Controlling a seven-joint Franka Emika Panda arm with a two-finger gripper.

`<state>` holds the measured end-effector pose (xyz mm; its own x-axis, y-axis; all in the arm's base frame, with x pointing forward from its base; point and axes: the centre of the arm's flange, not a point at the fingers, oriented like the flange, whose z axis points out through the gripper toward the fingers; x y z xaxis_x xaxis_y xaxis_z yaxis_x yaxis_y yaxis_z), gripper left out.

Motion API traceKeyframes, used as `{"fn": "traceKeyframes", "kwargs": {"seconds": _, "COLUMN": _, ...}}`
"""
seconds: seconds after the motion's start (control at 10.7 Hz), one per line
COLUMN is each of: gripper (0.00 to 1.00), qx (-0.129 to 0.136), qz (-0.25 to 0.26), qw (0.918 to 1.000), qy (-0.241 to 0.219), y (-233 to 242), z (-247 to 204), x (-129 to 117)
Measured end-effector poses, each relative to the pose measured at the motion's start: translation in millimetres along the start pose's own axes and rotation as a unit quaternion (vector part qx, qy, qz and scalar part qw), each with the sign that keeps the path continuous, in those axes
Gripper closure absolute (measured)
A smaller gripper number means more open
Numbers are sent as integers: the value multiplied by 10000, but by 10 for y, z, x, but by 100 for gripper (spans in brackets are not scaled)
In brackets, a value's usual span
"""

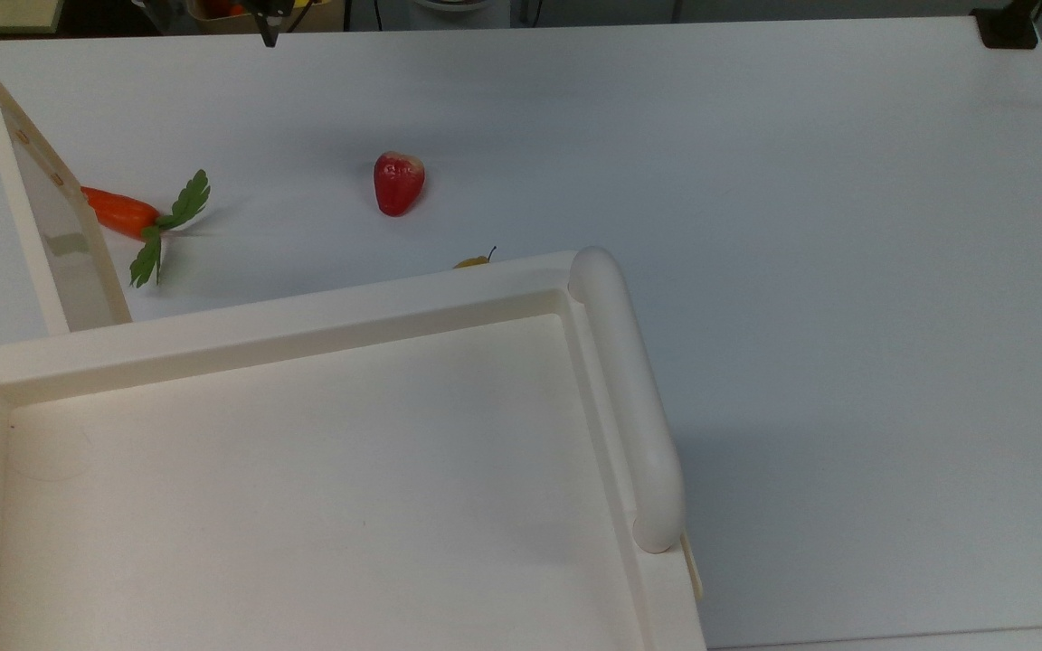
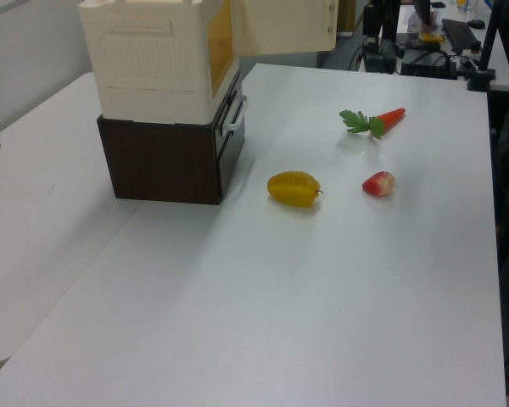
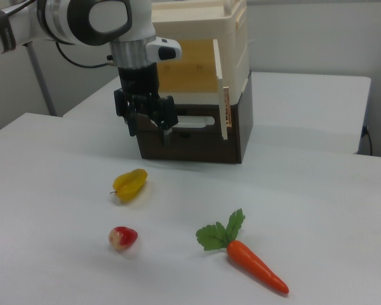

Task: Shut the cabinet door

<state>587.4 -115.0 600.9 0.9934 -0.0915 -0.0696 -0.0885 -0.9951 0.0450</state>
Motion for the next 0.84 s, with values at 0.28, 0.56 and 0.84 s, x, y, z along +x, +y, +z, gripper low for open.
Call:
{"fn": "traceKeyframes", "kwargs": {"seconds": 0.28, "gripper": 0, "qx": -6, "qz": 14, "qw": 10000, "qy": 2, "y": 10, "z": -2, "x": -2}}
{"fn": "traceKeyframes", "kwargs": {"seconds": 0.56, "gripper": 0, "qx": -10, "qz": 74, "qw": 10000, "qy": 20, "y": 71, "z": -13, "x": -8}}
{"fn": "traceKeyframes", "kwargs": {"seconds": 0.84, "gripper": 0, "qx": -8, "qz": 87, "qw": 10000, "qy": 18, "y": 87, "z": -10, "x": -9}}
